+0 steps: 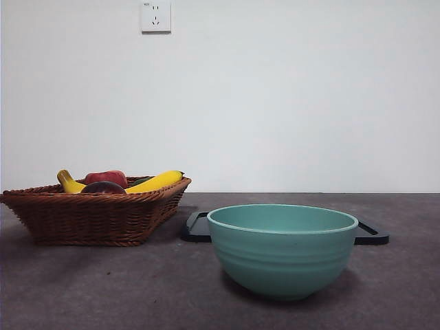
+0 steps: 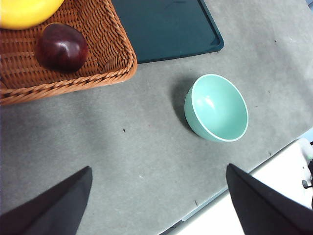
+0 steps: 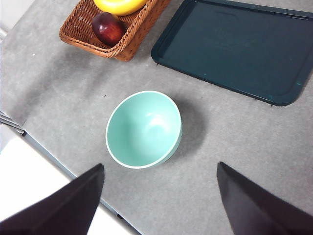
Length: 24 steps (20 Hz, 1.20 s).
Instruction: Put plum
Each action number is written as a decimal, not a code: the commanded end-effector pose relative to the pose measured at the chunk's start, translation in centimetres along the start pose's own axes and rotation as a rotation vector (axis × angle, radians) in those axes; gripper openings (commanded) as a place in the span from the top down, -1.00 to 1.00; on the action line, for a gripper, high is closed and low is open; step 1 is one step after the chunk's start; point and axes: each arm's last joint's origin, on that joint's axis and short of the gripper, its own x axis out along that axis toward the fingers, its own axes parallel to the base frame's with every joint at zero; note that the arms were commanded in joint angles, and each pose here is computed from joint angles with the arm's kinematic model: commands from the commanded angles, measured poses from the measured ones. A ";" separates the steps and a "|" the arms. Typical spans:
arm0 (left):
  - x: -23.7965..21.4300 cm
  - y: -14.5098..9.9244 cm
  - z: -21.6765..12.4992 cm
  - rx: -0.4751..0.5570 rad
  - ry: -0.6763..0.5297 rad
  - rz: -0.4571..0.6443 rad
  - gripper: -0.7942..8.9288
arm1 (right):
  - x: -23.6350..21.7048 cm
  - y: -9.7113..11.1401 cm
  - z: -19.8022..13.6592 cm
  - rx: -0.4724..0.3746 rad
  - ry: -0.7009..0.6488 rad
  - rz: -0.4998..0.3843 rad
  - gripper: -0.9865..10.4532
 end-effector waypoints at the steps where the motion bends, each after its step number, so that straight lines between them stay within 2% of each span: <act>1: -0.4 -0.3 0.9 -0.014 -0.020 0.014 -0.07 | -0.3 0.2 0.4 -0.012 -0.013 0.006 0.18; 4: -0.5 -0.4 2.5 -0.005 -0.026 0.055 -0.07 | -0.3 0.2 0.4 -0.012 -0.014 0.006 0.18; 10: 0.6 -0.6 7.6 0.029 -0.008 0.129 -0.06 | -0.3 0.2 0.4 -0.009 -0.013 0.006 0.18; 17: 6.7 0.6 11.7 0.063 0.090 0.213 -0.06 | -0.3 0.2 0.4 -0.009 -0.013 0.007 0.18; 24: 14.1 3.6 12.5 0.053 0.196 0.296 -0.06 | -0.3 0.2 0.4 0.006 -0.014 0.007 0.18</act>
